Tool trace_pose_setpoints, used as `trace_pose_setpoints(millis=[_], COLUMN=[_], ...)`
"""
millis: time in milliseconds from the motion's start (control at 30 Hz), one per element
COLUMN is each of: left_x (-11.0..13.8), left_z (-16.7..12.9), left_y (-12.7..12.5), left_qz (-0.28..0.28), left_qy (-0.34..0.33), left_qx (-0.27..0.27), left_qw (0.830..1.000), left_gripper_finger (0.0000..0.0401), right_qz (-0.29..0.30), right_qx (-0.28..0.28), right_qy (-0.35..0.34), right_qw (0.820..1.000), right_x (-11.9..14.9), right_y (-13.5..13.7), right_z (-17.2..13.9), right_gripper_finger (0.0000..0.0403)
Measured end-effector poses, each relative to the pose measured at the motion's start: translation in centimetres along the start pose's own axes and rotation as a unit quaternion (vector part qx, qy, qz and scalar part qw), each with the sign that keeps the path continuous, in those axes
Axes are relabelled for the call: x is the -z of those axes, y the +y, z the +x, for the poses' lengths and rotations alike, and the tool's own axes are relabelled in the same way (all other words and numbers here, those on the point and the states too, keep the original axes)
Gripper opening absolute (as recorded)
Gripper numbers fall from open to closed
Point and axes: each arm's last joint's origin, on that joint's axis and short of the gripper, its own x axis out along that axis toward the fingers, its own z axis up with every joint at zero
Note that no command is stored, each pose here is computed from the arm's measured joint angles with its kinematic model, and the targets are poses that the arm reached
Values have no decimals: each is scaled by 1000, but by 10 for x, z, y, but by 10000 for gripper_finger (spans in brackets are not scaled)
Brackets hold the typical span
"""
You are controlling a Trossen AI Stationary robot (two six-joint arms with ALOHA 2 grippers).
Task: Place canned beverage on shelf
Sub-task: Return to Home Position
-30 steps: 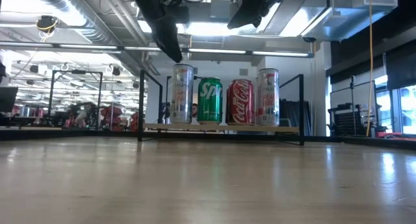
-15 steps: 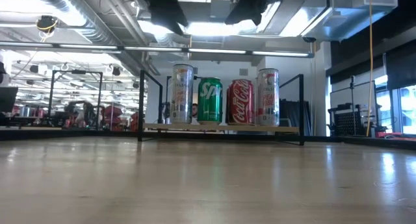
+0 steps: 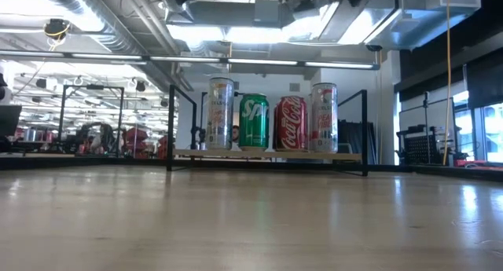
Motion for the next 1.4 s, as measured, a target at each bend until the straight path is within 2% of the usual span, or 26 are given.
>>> trace_pose_setpoints(millis=[100, 167, 267, 367, 533, 633, 700, 800, 833, 933, 1167, 1400], left_x=[2, 7, 21, 39, 62, 67, 71, 90, 97, 115, 165, 212], left_z=[-6, -7, -6, -4, 2, 6, 10, 18, 19, 16, 3, -5], left_y=[-6, -9, -9, -5, 0, 0, 0, -5, -8, -16, -17, -13], left_qz=[25, 26, 14, -10, -4, -38, -26, 1, 9, 24, 3, -36], left_qy=[-18, -31, -44, -37, 3, 7, 8, 27, 19, -64, -201, -233], left_qx=[19, 24, 19, -30, -99, -104, -100, -77, -59, -5, 37, 50], left_qw=[999, 999, 999, 999, 995, 994, 995, 997, 998, 998, 979, 971], left_gripper_finger=[15, 5, 12, 16, 15, 14, 13, 14, 14, 15, 16, 16], right_qz=[18, 40, 66, 93, 137, 142, 129, 117, 116, 116, 131, 164], right_qx=[0, -1, -2, 10, 15, 15, 10, 5, 5, 2, 12, 27], right_qy=[-31, -58, -94, -117, -108, -112, -108, -106, -104, -112, -153, -172], right_qw=[999, 998, 993, 989, 984, 983, 986, 988, 988, 987, 979, 971], right_x=[22, 37, 60, 80, 107, 111, 112, 118, 122, 135, 174, 208], right_y=[5, 7, 12, 15, 18, 19, 19, 19, 20, 21, 25, 27], right_z=[-9, -14, -22, -30, -34, -35, -35, -32, -31, -32, -35, -35], right_gripper_finger=[1, 1, 1, 1, 1, 1, 1, 1, 1, 1, 1, 1])
